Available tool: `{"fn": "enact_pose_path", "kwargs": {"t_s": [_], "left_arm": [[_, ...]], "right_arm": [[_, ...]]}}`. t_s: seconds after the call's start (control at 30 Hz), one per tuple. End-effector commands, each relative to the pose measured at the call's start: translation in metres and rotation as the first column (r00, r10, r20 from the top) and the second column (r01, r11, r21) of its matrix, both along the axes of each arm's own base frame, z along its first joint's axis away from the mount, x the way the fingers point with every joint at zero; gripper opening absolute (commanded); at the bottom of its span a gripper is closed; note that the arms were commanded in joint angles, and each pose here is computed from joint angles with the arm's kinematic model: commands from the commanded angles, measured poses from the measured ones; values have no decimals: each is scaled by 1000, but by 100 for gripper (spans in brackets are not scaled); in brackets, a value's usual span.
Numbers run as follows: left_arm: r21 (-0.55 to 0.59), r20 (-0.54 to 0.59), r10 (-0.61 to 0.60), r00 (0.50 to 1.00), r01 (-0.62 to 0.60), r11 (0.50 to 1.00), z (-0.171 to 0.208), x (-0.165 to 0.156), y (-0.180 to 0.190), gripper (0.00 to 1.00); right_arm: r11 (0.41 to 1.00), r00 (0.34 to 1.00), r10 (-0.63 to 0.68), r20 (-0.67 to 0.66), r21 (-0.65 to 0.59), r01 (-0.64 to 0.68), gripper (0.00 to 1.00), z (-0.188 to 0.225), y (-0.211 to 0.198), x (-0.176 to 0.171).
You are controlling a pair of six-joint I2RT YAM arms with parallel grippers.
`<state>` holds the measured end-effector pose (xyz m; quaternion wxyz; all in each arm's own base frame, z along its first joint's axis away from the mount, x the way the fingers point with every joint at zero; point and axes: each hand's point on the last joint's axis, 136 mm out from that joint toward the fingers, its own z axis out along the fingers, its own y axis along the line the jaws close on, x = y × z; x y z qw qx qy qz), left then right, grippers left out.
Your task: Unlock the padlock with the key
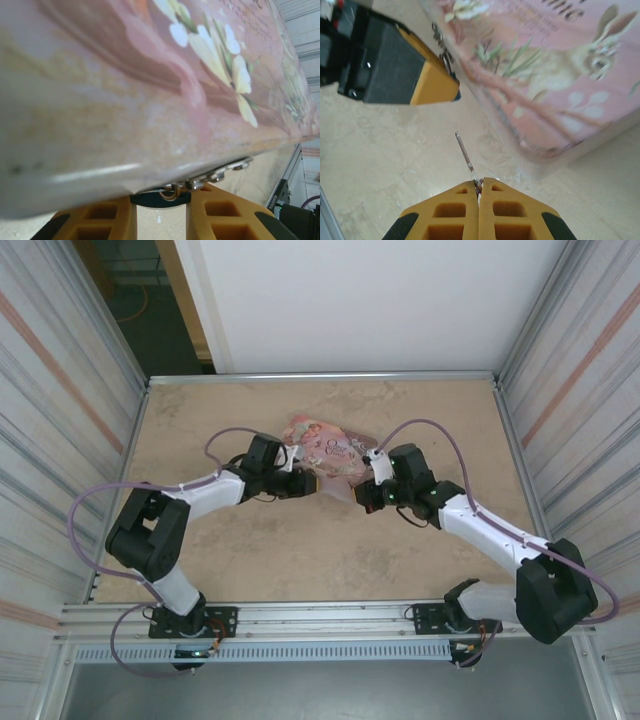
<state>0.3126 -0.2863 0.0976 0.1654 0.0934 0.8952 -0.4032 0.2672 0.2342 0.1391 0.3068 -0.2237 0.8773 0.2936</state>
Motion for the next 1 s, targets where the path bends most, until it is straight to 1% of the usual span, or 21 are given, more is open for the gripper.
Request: {"fn": "enact_pose_path", "kwargs": {"t_s": [0.0, 0.2, 0.43, 0.77, 0.97], "left_arm": [[-55, 34, -9, 999, 10, 998, 36, 1, -9, 14], [-75, -11, 13, 1000, -14, 997, 37, -3, -14, 14], [-89, -46, 30, 998, -34, 995, 41, -4, -18, 13], [-102, -98, 42, 994, -52, 993, 40, -7, -21, 13], [-106, -107, 39, 993, -51, 993, 40, -9, -23, 13]], "right_arm": [[998, 999, 38, 27, -47, -37, 0, -4, 0, -11], [995, 997, 74, 25, -76, -72, 0, -14, 9, -22], [993, 995, 88, 44, -88, -83, 0, -27, 22, -24], [990, 992, 97, 76, -107, -88, 0, -44, 39, -17], [990, 992, 93, 86, -112, -83, 0, -50, 44, -10]]}}
